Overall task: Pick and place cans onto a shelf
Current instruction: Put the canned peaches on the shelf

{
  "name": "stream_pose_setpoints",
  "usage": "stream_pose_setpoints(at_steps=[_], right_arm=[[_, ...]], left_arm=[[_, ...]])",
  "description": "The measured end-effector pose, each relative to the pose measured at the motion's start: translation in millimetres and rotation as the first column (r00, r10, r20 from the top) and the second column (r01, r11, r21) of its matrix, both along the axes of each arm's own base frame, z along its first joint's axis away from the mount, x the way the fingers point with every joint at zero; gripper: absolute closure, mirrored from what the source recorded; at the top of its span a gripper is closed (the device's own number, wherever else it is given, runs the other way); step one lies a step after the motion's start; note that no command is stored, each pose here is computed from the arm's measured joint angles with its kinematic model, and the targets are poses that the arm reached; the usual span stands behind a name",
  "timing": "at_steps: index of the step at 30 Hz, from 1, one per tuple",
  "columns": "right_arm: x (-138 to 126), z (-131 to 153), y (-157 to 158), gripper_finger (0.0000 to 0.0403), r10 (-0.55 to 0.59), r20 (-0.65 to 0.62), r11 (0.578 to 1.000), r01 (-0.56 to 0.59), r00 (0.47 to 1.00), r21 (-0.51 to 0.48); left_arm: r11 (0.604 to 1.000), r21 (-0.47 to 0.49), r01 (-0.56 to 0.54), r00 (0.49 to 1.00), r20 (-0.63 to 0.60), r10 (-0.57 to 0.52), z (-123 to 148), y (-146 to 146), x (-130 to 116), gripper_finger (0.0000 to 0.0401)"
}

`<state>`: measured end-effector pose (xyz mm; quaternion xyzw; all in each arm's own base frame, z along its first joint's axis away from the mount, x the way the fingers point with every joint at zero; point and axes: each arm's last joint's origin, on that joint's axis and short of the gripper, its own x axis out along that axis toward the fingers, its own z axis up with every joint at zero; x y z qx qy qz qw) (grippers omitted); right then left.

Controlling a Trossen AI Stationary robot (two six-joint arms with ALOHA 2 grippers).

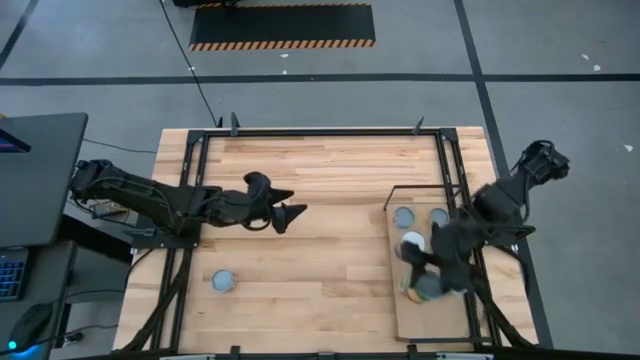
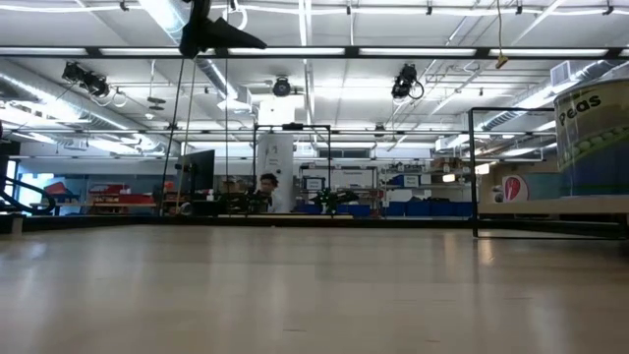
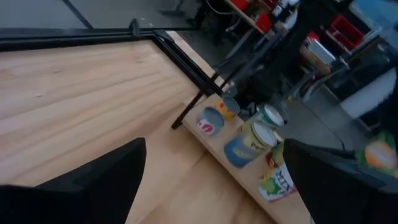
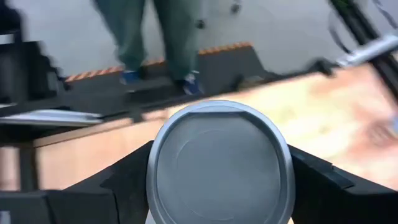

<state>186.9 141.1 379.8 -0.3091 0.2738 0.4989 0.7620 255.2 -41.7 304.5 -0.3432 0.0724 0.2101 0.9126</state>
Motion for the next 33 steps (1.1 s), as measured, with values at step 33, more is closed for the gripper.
stream_pose_setpoints(at_steps=[33], right_arm=[[18,-146,54,0.0106,0.239,-0.217,0.964,-0.258,0.946,-0.063]], left_arm=[[0.998,-0.024,-0.055,0.998,0.001,0.055,-1,1,-1,0.0017]])
